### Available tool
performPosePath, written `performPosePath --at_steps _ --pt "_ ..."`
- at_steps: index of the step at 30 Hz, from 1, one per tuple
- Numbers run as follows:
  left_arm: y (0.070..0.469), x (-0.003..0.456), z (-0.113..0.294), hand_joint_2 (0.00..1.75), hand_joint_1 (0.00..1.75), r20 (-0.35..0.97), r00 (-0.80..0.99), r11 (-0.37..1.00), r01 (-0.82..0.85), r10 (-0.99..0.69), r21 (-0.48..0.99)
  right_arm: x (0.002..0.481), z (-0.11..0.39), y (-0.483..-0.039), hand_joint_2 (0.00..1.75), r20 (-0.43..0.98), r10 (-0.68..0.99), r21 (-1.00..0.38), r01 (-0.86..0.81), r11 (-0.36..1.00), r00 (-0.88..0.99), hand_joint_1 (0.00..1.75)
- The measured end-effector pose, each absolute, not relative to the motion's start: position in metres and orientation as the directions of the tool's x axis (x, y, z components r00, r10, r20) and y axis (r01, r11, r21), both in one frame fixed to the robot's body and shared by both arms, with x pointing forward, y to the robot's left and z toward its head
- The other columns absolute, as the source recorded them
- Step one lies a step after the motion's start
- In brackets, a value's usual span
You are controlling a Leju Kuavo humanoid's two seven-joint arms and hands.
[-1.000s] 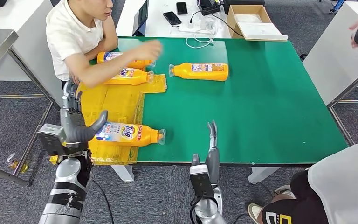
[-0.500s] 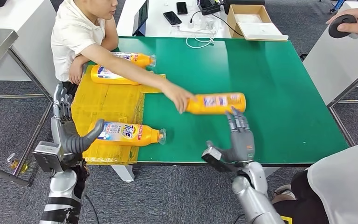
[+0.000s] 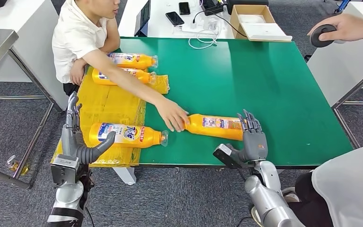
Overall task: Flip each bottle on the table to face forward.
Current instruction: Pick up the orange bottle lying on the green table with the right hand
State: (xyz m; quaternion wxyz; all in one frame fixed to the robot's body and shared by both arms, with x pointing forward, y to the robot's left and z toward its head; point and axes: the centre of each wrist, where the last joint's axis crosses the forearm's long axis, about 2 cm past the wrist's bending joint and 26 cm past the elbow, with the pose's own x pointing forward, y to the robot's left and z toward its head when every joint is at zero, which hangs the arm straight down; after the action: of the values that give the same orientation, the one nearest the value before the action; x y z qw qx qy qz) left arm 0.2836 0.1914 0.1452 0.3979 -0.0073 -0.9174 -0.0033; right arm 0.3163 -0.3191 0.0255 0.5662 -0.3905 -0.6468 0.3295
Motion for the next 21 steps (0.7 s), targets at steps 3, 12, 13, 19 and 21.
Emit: performPosePath --at_steps 3,12,13,19,21 --pt "0.188 0.283 0.146 1.75 0.00 0.729 -0.685 1.000 0.024 0.012 0.007 0.319 0.026 -0.320 1.75 0.469 0.883 -0.876 0.113 0.469 -0.029 0.00" --pt "0.171 0.290 0.151 1.75 0.00 0.853 -0.501 0.986 0.140 0.149 -0.090 0.337 0.033 -0.318 1.75 0.489 0.868 -0.872 0.022 0.489 0.090 0.00" --pt "0.170 0.291 0.151 1.75 0.00 0.855 -0.497 0.986 0.144 0.150 -0.089 0.337 0.034 -0.318 1.75 0.489 0.867 -0.872 0.018 0.490 0.094 0.00" --pt "0.166 0.294 0.152 1.75 0.00 0.858 -0.490 0.984 0.154 0.152 -0.087 0.338 0.033 -0.318 1.75 0.488 0.867 -0.872 0.004 0.490 0.103 0.00" --pt "0.166 0.295 0.152 1.75 0.00 0.859 -0.488 0.984 0.155 0.152 -0.087 0.338 0.033 -0.318 1.75 0.487 0.867 -0.872 0.001 0.490 0.105 0.00"
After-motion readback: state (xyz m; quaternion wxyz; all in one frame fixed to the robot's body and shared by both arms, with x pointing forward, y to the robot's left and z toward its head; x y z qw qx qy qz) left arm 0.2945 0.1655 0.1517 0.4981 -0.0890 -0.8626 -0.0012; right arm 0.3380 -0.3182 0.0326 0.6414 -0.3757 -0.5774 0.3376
